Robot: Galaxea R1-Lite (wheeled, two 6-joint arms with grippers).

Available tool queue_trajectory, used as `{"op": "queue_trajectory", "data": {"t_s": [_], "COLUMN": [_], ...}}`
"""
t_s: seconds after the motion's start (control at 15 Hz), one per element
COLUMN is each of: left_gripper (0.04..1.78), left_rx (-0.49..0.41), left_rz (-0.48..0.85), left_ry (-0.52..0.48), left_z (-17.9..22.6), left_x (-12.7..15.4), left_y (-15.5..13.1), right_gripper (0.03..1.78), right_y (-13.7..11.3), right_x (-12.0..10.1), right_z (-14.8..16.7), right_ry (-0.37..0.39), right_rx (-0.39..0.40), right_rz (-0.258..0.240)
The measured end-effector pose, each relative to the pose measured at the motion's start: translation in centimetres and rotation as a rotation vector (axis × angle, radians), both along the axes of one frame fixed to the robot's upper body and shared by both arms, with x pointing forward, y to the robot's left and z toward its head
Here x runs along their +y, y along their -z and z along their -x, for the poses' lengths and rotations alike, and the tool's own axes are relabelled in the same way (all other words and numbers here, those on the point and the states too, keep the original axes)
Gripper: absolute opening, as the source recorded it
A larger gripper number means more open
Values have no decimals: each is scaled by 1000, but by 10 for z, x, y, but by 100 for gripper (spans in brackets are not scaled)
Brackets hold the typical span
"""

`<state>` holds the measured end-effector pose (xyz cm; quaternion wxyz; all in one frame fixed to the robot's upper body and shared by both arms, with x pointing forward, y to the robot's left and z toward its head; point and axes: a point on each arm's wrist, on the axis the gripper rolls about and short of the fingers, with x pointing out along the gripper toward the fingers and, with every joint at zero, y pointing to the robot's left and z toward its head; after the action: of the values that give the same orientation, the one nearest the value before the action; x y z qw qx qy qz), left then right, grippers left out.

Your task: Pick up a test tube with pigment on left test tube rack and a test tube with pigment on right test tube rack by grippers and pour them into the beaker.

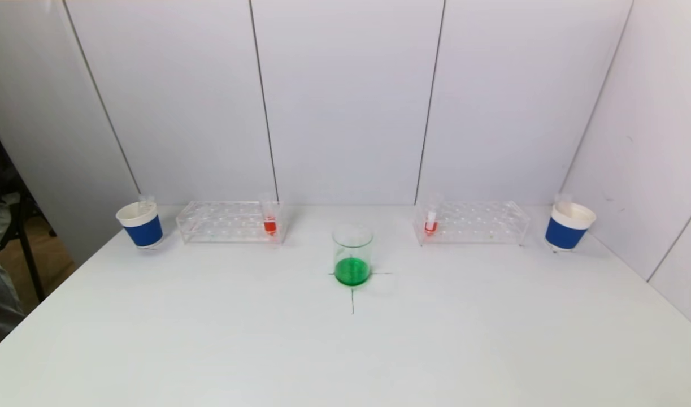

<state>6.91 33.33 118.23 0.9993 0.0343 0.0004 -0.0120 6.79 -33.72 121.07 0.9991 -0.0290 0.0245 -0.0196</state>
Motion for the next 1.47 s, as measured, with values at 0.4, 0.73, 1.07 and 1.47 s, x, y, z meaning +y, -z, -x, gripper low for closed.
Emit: {"op": "queue_trajectory", "data": {"t_s": [0.4,0.73,1.07,1.47], "left_gripper": [177,177,177,177], "left_rx": [0,0,0,0], "left_rz": [0,0,0,0], "left_ry": [0,0,0,0], "left_z": [0,0,0,0], "left_x": [0,0,0,0], "left_y": [0,0,0,0], "right_gripper": [177,177,177,177], "right_y": [26,26,27,27], "right_x": [0,0,0,0], "right_z": [3,3,3,3], "right_ry": [-21,-16,-12,-12], "right_rx": [22,14,13,14], "right_rz": [-12,-63,-96,-96]}}
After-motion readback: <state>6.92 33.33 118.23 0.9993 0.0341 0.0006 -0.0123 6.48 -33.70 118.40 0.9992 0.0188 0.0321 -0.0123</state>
